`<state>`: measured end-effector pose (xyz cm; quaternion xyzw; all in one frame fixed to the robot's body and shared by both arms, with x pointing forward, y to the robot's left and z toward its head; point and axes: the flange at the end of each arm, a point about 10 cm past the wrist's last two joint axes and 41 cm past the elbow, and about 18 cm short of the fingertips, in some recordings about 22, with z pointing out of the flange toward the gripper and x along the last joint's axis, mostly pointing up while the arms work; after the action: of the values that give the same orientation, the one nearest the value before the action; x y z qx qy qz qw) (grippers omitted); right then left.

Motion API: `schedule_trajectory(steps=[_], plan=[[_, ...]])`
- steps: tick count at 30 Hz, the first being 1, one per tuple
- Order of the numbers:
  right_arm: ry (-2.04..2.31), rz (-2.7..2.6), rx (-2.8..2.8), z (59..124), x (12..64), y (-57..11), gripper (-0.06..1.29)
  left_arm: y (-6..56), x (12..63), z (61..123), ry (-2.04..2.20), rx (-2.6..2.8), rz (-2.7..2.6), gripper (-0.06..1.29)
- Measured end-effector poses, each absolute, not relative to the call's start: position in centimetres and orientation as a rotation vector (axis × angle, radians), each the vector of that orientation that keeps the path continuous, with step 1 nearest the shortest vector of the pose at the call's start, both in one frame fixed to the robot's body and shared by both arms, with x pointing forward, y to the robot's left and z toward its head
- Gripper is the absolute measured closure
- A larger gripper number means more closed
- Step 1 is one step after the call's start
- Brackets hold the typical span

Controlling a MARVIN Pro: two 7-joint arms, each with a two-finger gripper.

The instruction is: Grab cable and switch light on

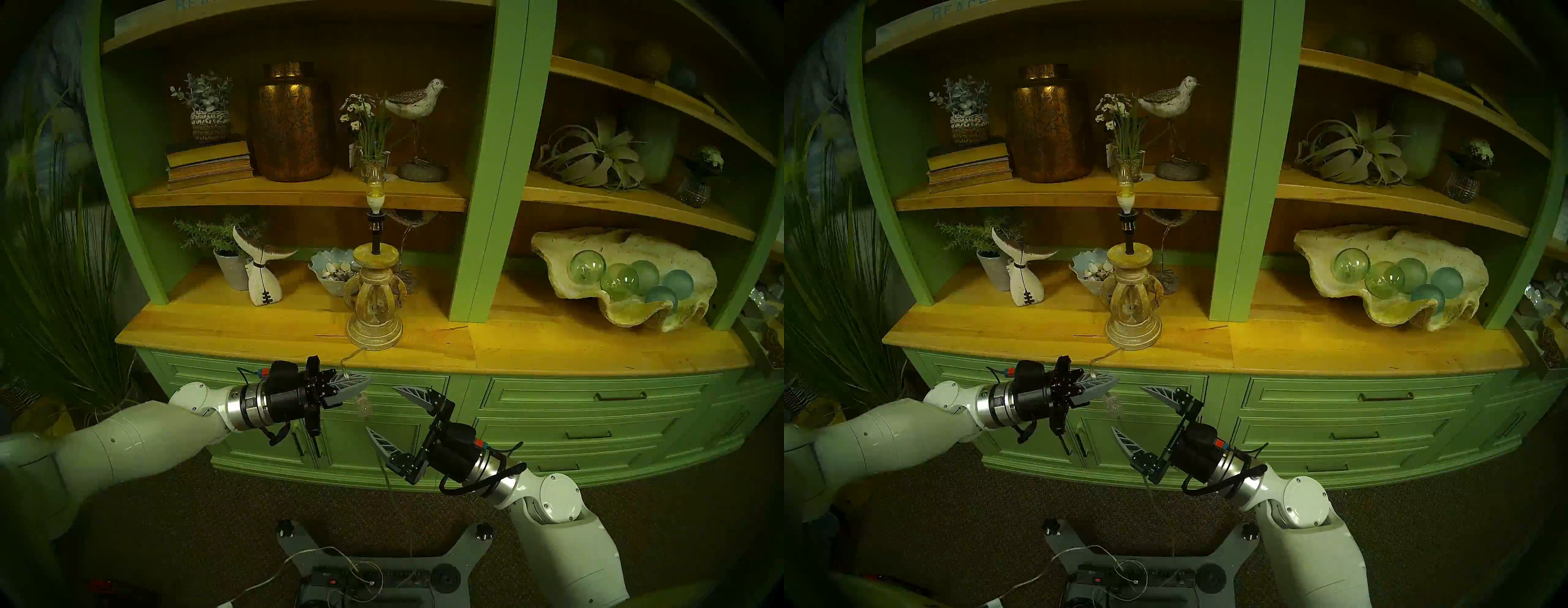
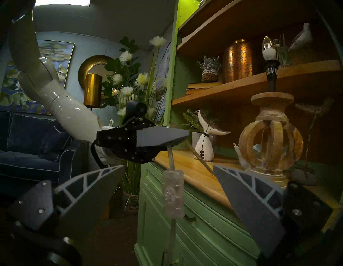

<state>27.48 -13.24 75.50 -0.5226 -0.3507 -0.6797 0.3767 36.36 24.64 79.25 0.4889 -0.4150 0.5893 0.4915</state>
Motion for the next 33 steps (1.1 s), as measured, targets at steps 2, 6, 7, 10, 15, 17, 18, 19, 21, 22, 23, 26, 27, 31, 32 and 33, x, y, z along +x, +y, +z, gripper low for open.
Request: schedule_trajectory(steps=[2,6,7,10,15,17,18,19,21,22,23,26,27,31,32,33], plan=[[-0.899,-1.726,-1.339,75.5,27.8,-12.9,-0.01,24.6,36.4,79.3,-1.008,1.187,1.431,1.25],[-0.912,-1.674,-1.357,75.6,28.7,-12.3,-0.01,24.6,36.3,79.2,-1.009,1.187,1.431,1.25],[-0.914,-1.665,-1.362,75.6,28.9,-12.4,-0.01,24.6,36.3,79.2,-1.009,1.187,1.431,1.25],[-0.932,-1.621,-1.387,75.7,29.7,-13.0,-0.01,24.6,36.3,79.3,-1.010,1.188,1.433,1.25],[-0.960,-1.585,-1.437,76.4,31.3,-15.4,-0.01,24.6,36.3,79.2,-1.011,1.189,1.433,1.25],[-0.967,-1.577,-1.451,76.8,31.9,-16.3,-0.01,24.6,36.3,79.2,-1.012,1.189,1.434,1.25],[-0.969,-1.573,-1.455,76.9,32.1,-16.6,-0.01,24.6,36.3,79.2,-1.012,1.189,1.434,1.25],[-0.972,-1.566,-1.461,77.1,32.4,-17.0,-0.01,24.6,36.3,79.2,-1.012,1.189,1.434,1.25],[-0.977,-1.548,-1.466,77.4,32.7,-17.5,-0.01,24.6,36.3,79.2,-1.013,1.189,1.434,1.25],[-0.978,-1.537,-1.468,77.5,32.9,-17.6,-0.01,24.6,36.3,79.2,-1.013,1.189,1.434,1.25],[-0.978,-1.515,-1.469,77.5,33.0,-17.7,-0.01,24.6,36.3,79.2,-1.013,1.188,1.434,1.25],[-0.984,-1.442,-1.465,77.4,33.0,-17.6,-0.01,24.5,36.3,79.2,-1.013,1.188,1.435,1.25],[-0.985,-1.425,-1.463,77.3,32.9,-17.5,-0.01,24.5,36.3,79.2,-1.013,1.188,1.435,1.25],[-0.986,-1.348,-1.452,76.8,32.5,-17.1,-0.01,24.5,36.3,79.2,-1.013,1.189,1.436,1.25],[-0.985,-1.334,-1.451,76.6,32.5,-17.0,-0.01,24.5,36.3,79.2,-1.013,1.189,1.437,1.25],[-0.982,-1.323,-1.451,76.4,32.4,-17.0,-0.01,24.5,36.3,79.2,-1.013,1.189,1.437,1.25]])
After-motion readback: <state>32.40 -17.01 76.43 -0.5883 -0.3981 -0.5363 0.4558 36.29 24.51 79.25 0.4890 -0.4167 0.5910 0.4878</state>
